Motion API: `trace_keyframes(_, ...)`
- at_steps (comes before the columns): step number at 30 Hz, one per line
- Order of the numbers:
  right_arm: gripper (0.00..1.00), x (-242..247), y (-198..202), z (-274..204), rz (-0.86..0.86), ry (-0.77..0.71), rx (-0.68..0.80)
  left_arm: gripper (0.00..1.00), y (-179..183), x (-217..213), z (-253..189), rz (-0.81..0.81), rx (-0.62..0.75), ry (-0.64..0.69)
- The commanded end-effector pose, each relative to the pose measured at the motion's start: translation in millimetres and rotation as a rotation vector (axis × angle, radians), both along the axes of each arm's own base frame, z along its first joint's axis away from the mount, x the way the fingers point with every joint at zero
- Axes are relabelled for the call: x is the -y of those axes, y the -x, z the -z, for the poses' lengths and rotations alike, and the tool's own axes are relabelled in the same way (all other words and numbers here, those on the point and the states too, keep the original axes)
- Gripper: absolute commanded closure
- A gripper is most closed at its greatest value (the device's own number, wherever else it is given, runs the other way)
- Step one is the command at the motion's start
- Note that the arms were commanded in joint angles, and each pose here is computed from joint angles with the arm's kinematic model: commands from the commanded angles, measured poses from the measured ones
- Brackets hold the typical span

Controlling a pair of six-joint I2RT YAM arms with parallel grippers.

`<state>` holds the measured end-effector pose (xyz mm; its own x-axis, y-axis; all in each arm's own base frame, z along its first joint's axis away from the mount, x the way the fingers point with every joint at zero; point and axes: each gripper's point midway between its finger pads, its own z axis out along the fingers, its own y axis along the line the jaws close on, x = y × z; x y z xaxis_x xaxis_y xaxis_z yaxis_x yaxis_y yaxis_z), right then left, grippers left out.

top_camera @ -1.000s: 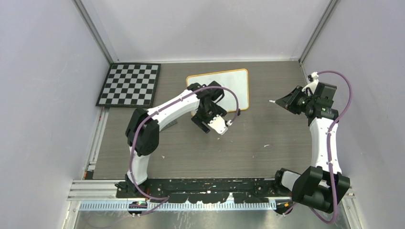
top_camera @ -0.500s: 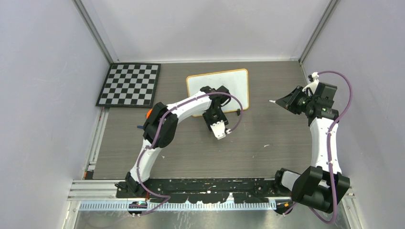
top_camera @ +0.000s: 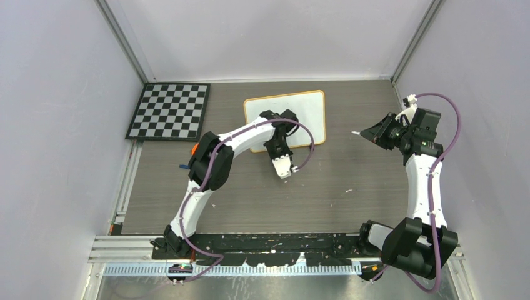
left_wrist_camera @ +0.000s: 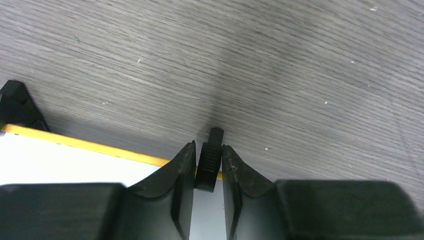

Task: Write a sentence on the whiteboard
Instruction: Move the whiteboard stand to the center of the board.

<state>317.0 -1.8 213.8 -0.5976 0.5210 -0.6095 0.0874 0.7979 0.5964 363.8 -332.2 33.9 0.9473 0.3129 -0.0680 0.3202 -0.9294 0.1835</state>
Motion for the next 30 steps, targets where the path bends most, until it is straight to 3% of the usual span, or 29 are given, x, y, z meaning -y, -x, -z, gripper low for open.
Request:
trace_keyframes(1,1.00,2.1,-5.6,-15.7,-0.011,0.019,0.061,0.79,-9.4,-1.1,-10.6,0.011,0.048,-0.001)
trace_keyframes(6,1.00,-1.3,-6.1,-16.2,-0.028,0.001,0.060,1.00,2.7,-6.1,-13.9,-0.032,0.061,-0.012)
trace_keyframes(16,1.00,-5.7,-4.5,-18.2,-0.049,-0.014,0.067,1.00,66.4,-35.2,-32.5,-0.087,-0.037,-0.185)
trace_keyframes(23,1.00,-7.2,-2.7,-21.0,-0.054,-0.014,0.076,1.00,110.2,-52.3,-29.2,-0.300,-0.076,-0.347)
trace_keyframes(30,1.00,-9.3,-0.9,-22.8,-0.061,-0.018,0.083,1.00,145.9,-62.0,-27.9,-0.511,-0.091,-0.423)
